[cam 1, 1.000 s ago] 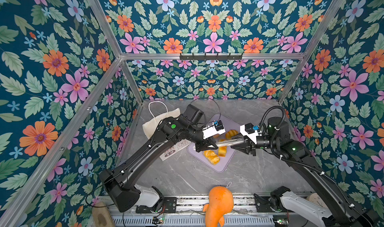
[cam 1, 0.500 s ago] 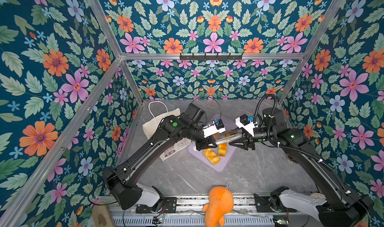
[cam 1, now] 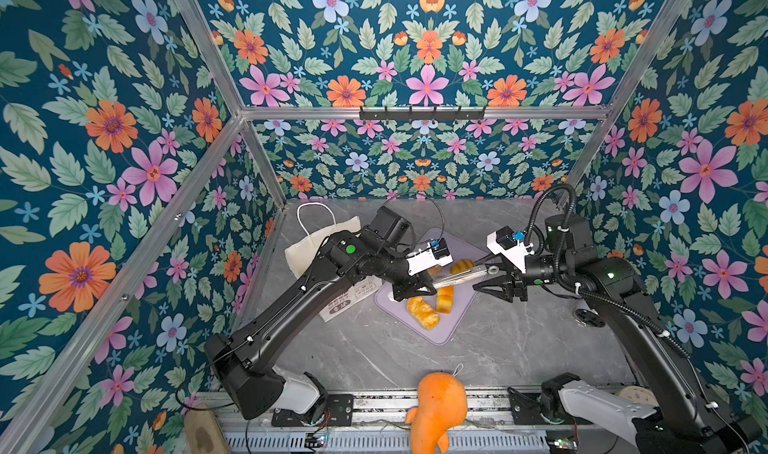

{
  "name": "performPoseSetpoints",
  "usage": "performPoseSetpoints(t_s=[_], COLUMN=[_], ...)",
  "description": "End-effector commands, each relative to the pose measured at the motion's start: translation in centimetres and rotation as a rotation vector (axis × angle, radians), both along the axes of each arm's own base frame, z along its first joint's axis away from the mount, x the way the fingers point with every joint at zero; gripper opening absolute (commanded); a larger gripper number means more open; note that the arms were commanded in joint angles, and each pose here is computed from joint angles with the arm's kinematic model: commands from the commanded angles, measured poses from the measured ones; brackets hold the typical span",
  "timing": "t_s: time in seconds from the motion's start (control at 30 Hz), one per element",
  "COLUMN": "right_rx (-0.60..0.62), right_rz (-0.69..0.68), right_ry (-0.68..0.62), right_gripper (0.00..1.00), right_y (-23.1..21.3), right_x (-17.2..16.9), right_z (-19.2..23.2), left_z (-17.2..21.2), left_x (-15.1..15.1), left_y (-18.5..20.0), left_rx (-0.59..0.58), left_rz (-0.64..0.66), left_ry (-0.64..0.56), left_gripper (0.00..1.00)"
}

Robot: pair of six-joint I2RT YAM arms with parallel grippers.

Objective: Place the fake bread into the paper bag

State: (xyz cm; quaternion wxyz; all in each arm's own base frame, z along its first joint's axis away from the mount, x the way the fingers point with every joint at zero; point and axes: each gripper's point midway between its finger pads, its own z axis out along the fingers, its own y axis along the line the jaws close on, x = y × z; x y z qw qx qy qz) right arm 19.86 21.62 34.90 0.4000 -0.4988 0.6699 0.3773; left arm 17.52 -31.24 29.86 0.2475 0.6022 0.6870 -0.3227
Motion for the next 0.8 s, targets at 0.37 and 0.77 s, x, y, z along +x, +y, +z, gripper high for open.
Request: performPoseSetpoints(t_s=[0.37,0.77], right_rx=[-0.107,-0.043], right_rz=[0.102,0.048], right_ry=[0.116,0.095], right_gripper=[0.67,0.69], right_y=[-0.1,-0.6], right_x=[-1.5,-0.1], right_z=[-0.6,0.9], left_z=[-1.6,-2.3], left_x=[-0.2,-0.6], left_y=[0.3,0.0], left_rx=[0.059,0.065], left_rz=[-0.026,-0.064], left_ry=[0.021,-0.024], left_gripper=[0.25,0.25])
